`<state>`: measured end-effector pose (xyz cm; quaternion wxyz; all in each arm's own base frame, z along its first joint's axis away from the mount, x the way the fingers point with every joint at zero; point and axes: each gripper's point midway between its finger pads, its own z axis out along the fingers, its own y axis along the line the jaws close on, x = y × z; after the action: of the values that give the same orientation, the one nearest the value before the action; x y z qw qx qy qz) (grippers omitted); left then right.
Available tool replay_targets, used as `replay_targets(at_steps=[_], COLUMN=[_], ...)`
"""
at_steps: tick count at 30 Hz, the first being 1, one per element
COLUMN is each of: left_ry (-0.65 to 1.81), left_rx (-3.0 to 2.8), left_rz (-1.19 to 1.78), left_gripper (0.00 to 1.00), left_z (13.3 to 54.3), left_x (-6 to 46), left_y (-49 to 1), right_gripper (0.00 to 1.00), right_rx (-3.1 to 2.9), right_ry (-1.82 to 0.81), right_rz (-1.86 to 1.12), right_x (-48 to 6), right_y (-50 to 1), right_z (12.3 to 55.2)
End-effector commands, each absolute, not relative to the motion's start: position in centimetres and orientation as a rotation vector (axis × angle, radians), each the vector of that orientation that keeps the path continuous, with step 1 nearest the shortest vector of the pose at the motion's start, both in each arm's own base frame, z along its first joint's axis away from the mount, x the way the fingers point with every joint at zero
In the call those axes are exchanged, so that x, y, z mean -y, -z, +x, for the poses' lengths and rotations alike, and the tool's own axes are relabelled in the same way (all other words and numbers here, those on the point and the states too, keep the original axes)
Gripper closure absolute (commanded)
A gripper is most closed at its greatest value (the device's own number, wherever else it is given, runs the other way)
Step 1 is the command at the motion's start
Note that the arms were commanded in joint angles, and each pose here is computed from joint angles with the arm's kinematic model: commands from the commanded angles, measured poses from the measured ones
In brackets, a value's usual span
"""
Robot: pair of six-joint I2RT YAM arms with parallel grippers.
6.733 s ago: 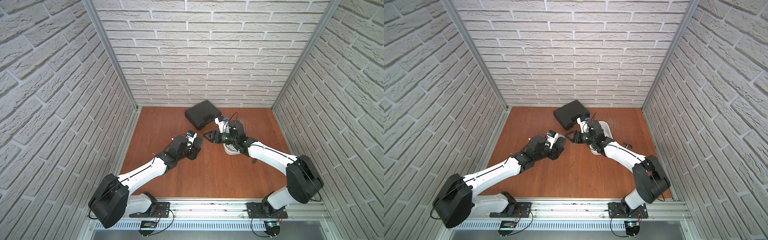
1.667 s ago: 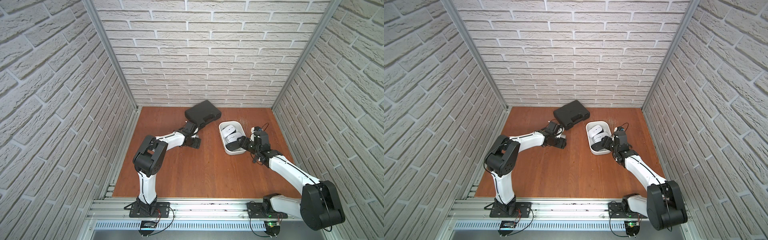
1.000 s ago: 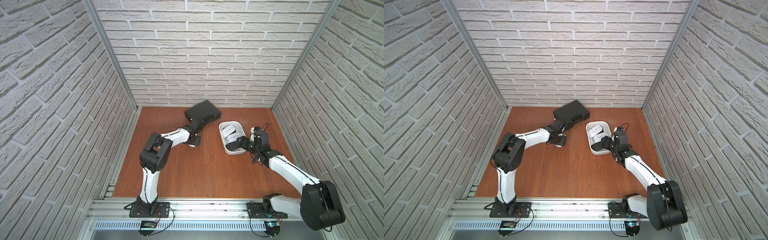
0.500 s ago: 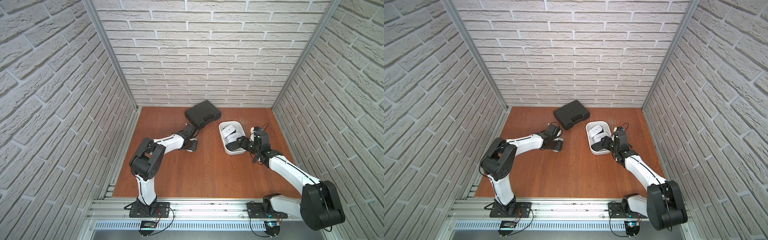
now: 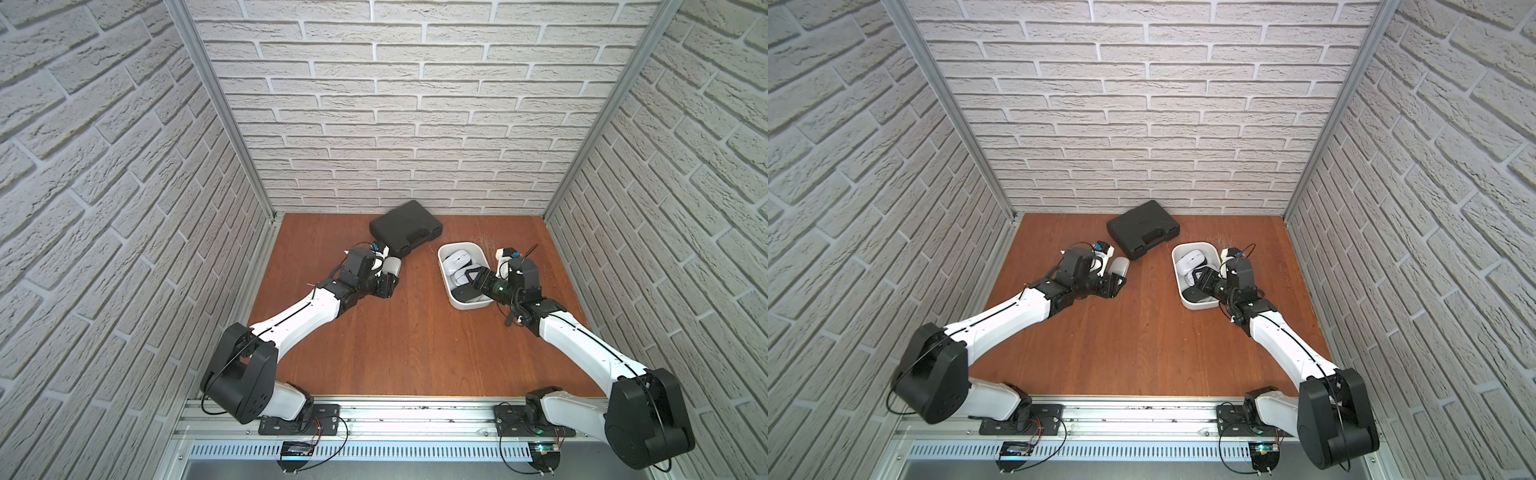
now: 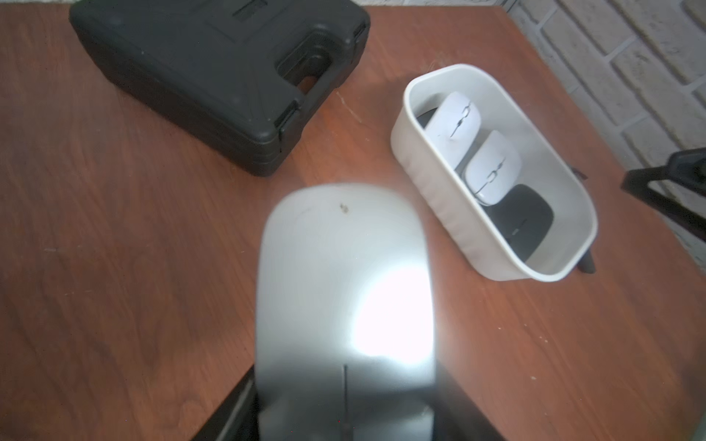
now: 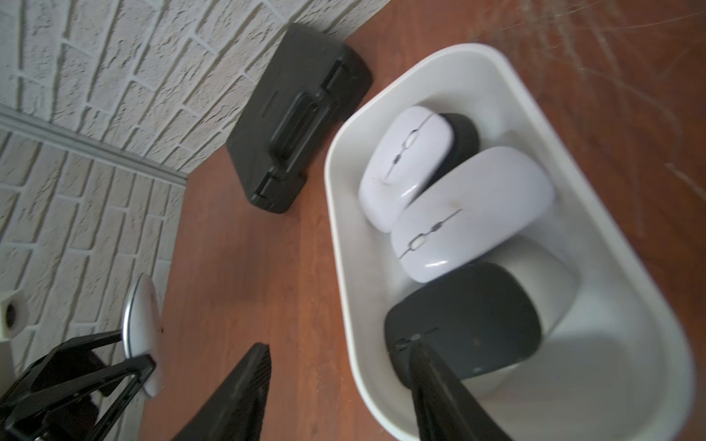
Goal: Put the mouse in the storage box
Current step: Pick up the mouse from the center of the board.
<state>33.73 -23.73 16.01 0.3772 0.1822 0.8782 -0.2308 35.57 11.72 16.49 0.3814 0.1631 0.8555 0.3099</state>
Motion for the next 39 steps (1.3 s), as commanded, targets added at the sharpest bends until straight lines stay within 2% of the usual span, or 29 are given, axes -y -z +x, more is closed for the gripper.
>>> replay_targets(at_steps=[1,7,21,31,34,39], left_ry=[0.662,0.690,0.745,0.799,0.807,0.814], left_rx=[-2.114,-2.074,-2.061,-2.045,-2.044,-2.043], left_rz=[0.533,0.558,0.592,0.619,0.623,0.626], left_gripper=[0.50,0.51,0.52,0.52,0.52,0.52], left_z=[33.5,32.9,31.8,30.9,30.7,30.5], left_x=[24.7,24.9,25.2,25.6,25.6,25.6], left_y=[-18.5,-19.2,-19.0,-19.6,-19.6,-19.7], right_gripper=[0.37,0.35,0.35,0.41,0.50,0.56], right_rx=[-2.085,-2.084,-2.111,-2.143,-2.147,-2.159], right_ry=[-1.002,-1.135,-1.289,-1.350,-1.366,-1.378], right_rz=[0.303,0.182,0.088,0.058,0.047,0.030], right_x=[-16.2,-22.0,-29.0,-32.4,-33.1,-33.9], right_y=[-20.9,-22.8,-22.6,-21.3,-21.1,-20.7], right_z=[36.1,35.4,35.1,35.6,35.7,35.6])
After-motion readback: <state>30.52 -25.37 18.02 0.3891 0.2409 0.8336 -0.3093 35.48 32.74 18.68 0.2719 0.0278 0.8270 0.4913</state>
